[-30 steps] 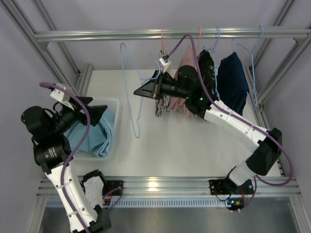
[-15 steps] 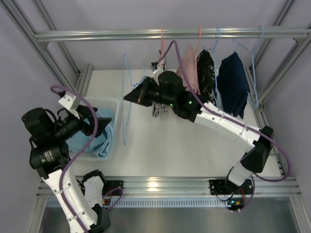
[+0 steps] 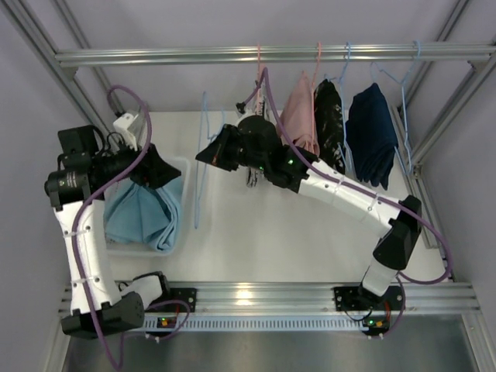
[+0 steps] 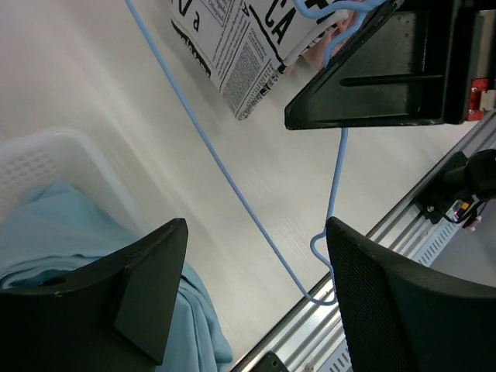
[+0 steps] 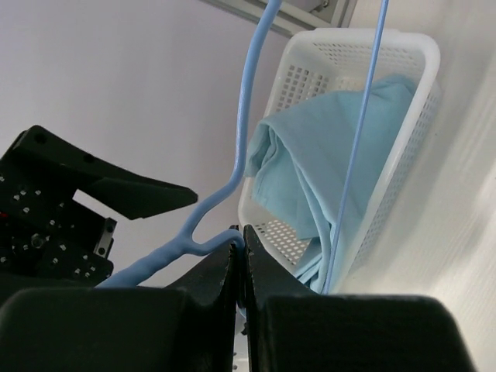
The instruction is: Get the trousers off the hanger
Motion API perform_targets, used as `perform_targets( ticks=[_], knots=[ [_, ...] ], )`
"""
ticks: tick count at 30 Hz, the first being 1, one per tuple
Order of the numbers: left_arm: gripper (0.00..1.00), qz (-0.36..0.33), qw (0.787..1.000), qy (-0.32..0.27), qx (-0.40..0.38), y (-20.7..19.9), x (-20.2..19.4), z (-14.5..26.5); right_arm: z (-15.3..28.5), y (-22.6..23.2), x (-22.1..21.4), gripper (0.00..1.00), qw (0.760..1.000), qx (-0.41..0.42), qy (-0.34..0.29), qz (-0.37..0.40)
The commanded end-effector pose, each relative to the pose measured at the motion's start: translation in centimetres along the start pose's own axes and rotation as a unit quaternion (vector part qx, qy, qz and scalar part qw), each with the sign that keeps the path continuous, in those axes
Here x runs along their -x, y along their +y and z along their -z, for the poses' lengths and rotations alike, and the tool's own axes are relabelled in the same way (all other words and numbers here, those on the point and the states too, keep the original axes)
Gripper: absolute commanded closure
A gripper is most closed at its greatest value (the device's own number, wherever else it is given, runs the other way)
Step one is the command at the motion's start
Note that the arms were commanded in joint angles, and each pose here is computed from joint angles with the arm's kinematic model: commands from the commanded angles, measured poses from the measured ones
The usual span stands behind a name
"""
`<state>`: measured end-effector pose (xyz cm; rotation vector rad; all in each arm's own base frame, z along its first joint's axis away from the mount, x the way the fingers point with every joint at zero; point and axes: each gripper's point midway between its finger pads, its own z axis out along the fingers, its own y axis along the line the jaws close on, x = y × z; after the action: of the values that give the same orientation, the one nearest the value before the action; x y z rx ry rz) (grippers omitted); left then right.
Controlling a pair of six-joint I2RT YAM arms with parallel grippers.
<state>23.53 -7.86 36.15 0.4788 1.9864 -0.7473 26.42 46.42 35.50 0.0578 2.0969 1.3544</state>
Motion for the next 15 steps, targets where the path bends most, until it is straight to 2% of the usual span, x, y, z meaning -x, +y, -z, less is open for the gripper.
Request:
perform_targets(
  ticks=[1,3,6,7,11,15],
  knots=[
    [0.23,-0.038,0.999,-0.024,0.014,-1.2,1.7,-1.1,0.3,1.6,1.9,1.0,0.999,0.01,-0.031,-0.001],
    [0.24,-0.073,0.997,-0.012,0.006,-2.8,1.6,-2.7,0.3,1.2,2.3,1.0,0.999,0.001,-0.037,-0.005],
    [0.24,-0.086,0.996,0.001,-0.009,-4.6,0.4,-4.1,0.0,0.5,2.7,1.0,0.999,-0.017,-0.044,-0.018],
    [0.24,-0.091,0.996,0.002,0.02,-3.8,0.2,-4.6,0.0,0.5,2.7,1.0,0.999,-0.02,-0.044,-0.021],
    [0.27,-0.124,0.991,0.007,0.046,-4.6,-0.6,-5.9,0.0,0.3,2.8,1.0,0.998,-0.024,-0.045,-0.033],
    [0.31,-0.151,0.984,0.005,0.096,-3.0,-0.7,-6.3,0.1,0.5,2.6,1.0,0.998,-0.021,-0.041,-0.041]
  ],
)
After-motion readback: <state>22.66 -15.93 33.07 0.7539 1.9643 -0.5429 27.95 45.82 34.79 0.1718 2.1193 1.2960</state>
